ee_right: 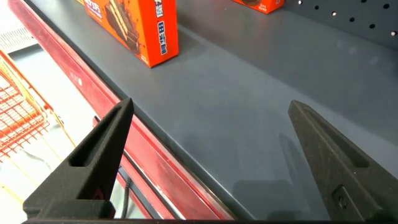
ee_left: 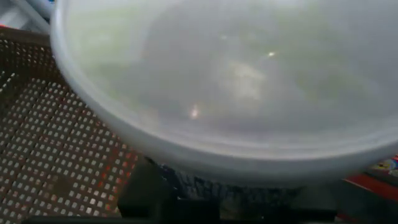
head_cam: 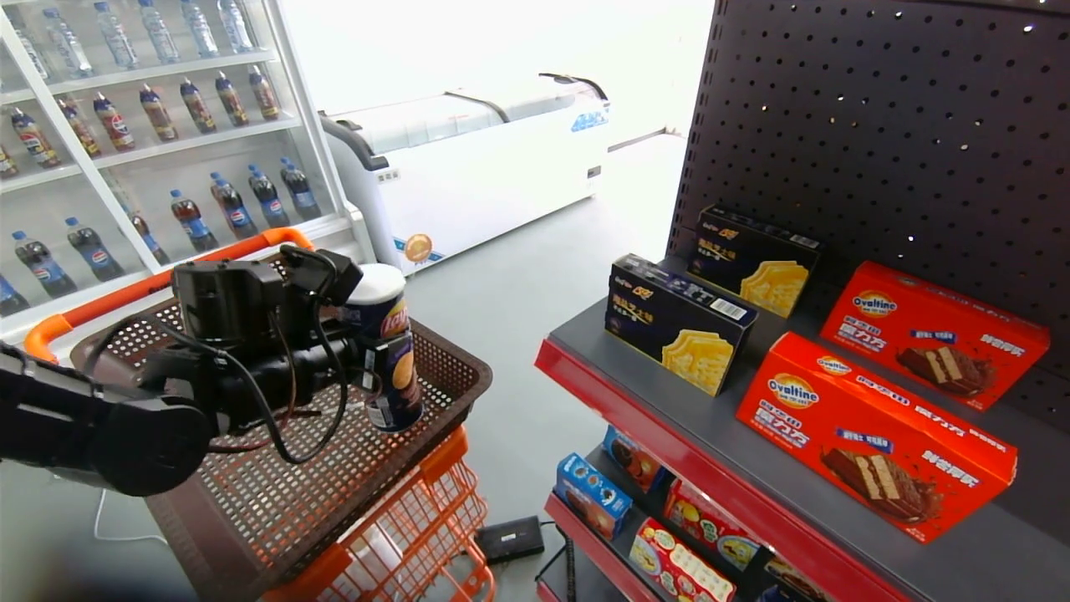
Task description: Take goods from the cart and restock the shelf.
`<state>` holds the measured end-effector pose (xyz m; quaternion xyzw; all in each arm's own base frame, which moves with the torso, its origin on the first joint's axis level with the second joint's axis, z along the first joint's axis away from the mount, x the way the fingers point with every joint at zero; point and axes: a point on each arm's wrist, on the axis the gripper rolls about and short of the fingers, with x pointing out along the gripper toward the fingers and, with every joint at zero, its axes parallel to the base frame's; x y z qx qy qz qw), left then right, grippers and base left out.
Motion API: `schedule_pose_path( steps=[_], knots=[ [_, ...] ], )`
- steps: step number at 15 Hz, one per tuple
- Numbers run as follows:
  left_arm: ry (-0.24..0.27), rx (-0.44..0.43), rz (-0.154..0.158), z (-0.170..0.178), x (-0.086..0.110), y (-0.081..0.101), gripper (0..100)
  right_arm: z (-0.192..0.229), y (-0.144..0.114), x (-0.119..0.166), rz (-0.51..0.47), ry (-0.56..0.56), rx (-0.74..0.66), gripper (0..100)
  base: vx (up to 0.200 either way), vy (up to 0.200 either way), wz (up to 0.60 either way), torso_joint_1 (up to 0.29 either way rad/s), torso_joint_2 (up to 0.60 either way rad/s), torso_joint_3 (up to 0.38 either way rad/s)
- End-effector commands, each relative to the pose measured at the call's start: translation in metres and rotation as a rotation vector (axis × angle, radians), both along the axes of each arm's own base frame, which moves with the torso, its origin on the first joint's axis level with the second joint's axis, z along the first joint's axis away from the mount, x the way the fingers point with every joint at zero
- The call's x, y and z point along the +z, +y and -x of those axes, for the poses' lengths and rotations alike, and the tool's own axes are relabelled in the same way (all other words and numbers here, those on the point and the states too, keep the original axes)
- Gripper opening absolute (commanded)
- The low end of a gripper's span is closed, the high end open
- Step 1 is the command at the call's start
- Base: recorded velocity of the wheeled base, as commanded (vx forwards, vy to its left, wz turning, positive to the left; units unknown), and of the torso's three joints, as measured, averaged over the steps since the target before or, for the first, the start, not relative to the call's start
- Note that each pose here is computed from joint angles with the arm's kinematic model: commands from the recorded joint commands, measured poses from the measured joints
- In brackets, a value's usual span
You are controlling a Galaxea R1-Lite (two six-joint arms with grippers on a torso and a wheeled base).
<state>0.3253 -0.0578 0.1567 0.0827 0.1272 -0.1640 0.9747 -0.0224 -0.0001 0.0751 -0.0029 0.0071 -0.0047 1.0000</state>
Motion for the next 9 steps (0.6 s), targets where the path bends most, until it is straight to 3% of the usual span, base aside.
schedule_pose_path(
  steps=[1,3,5,6,7,8,9],
  knots=[
    [-0.126,-0.052,0.034,0.021,0.059,0.0,0,0.0,0.0,0.0,0.0,0.001,0.0,100,0.0,0.0,0.0,0.0,0.0,0.0],
    [-0.136,-0.134,0.054,0.036,0.076,0.0,0,0.0,0.0,0.0,0.0,0.001,0.0,100,0.0,0.0,0.0,0.0,0.0,0.0],
    [-0.136,-0.178,0.079,0.044,0.08,-0.004,0,0.0,0.0,0.0,0.0,0.001,0.0,100,0.0,0.0,0.0,0.0,0.0,0.0],
    [-0.134,-0.212,0.131,0.052,0.084,-0.009,0,0.0,0.0,0.0,0.0,0.001,0.0,100,0.0,0.0,0.0,0.0,0.0,0.0],
    [-0.134,-0.212,0.131,0.052,0.084,-0.009,0,0.0,0.0,0.0,0.0,0.001,0.0,100,0.0,0.0,0.0,0.0,0.0,0.0],
    [-0.13,-0.287,0.229,0.067,0.094,-0.02,0,0.0,0.0,0.0,0.0,0.001,0.0,100,0.0,0.0,0.0,0.0,0.0,0.0],
    [-0.126,-0.342,0.235,0.076,0.094,-0.024,0,0.0,0.0,0.0,0.0,0.001,0.0,100,0.0,0.0,0.0,0.0,0.0,0.0]
  ],
)
